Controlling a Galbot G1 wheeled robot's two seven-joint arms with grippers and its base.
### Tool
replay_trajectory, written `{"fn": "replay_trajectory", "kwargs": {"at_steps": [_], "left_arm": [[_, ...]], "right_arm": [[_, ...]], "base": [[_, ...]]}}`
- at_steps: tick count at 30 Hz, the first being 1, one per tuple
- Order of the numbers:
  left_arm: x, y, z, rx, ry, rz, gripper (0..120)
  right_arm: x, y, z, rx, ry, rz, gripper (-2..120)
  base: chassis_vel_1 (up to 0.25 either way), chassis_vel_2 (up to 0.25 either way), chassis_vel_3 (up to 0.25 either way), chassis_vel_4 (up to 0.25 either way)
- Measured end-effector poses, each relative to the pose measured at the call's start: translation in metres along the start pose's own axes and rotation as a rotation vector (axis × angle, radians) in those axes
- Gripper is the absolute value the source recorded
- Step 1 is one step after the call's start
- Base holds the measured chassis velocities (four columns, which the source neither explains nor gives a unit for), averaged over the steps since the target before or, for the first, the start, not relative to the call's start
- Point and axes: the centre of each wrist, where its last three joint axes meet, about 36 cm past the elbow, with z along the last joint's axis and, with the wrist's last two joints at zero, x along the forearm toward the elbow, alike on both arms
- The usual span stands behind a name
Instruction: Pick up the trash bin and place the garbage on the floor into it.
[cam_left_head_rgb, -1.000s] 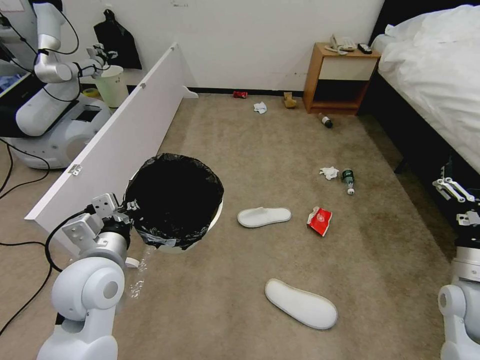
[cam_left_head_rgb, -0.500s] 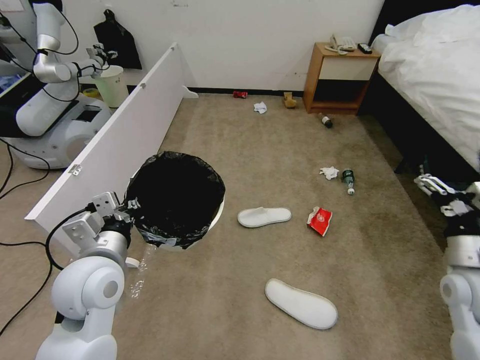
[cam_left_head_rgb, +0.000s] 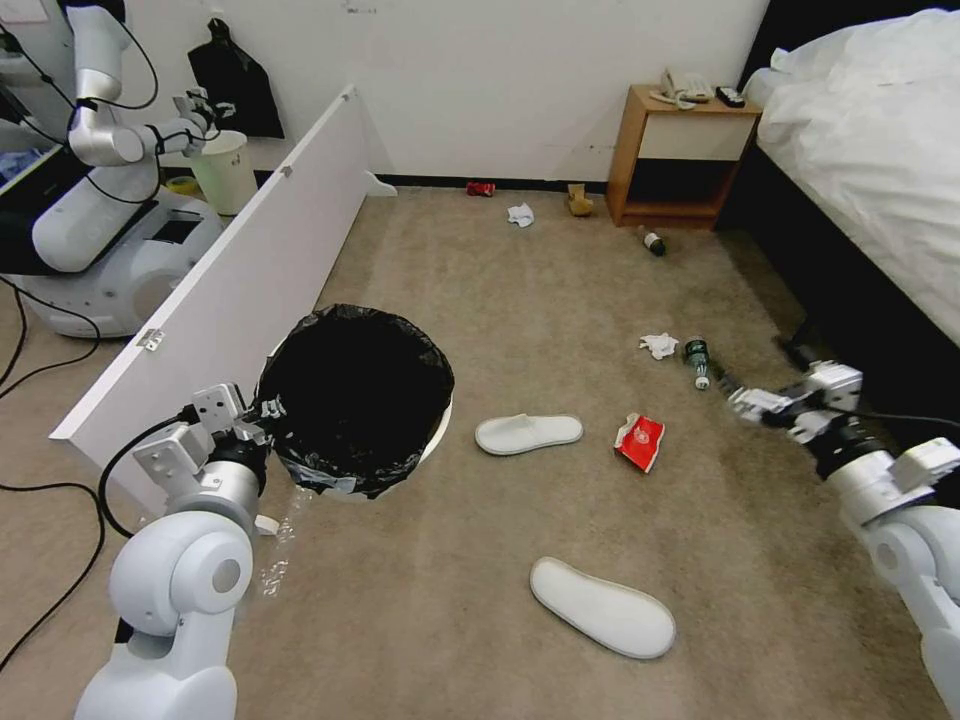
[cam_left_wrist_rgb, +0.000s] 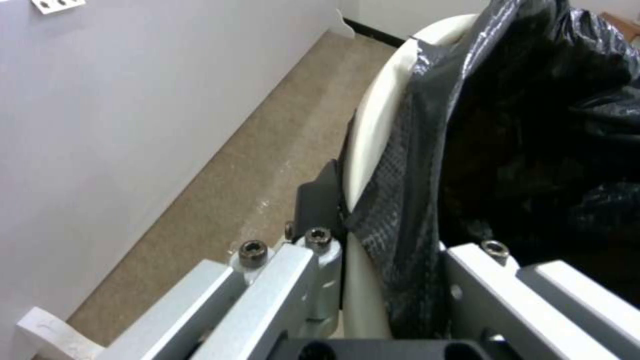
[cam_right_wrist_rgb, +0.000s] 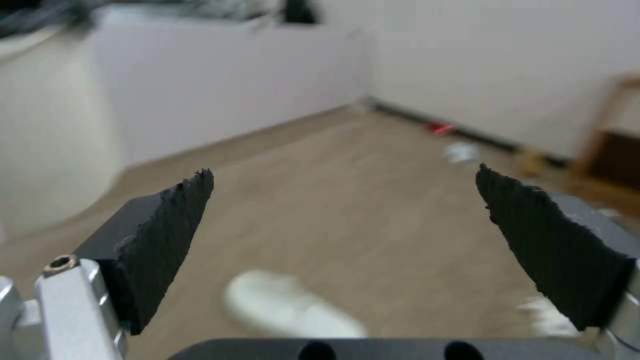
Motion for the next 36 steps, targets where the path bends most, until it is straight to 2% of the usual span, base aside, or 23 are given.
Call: {"fn": "replay_trajectory", "kwargs": {"at_steps": [1,2,8,10,21,29,36], "left_arm": [[0.000,0.000,0.001,-0.003,-0.001,0.000,4],[0.001,0.000,0.001,-0.005,0.000,0.000,4],[0.002,0.000,0.001,-0.008,-0.002,0.000,4],[0.002,0.000,0.002,-0.010,-0.001,-0.002,4],[0.003,-0.001,0.004,-0.014,0.001,-0.001,4],[0.002,-0.002,0.006,-0.017,0.003,0.000,4],[0.000,-0.003,0.007,-0.019,0.005,0.001,4]], "right_arm": [[0.005,-0.007,0.016,-0.011,0.076,-0.147,100],[0.009,-0.011,0.026,-0.013,0.118,-0.206,99],[0.020,-0.024,0.047,-0.018,0.199,-0.355,99],[0.031,-0.035,0.059,-0.006,0.251,-0.449,98],[0.059,-0.060,0.073,0.023,0.351,-0.510,99],[0.077,-0.075,0.087,0.066,0.488,-0.575,100],[0.083,-0.074,0.100,0.045,0.512,-0.578,100]], "base": [[0.000,0.000,0.000,0.000],[0.000,0.000,0.000,0.000],[0.000,0.000,0.000,0.000],[0.000,0.000,0.000,0.000],[0.000,0.000,0.000,0.000],[0.000,0.000,0.000,0.000],[0.000,0.000,0.000,0.000]]}}
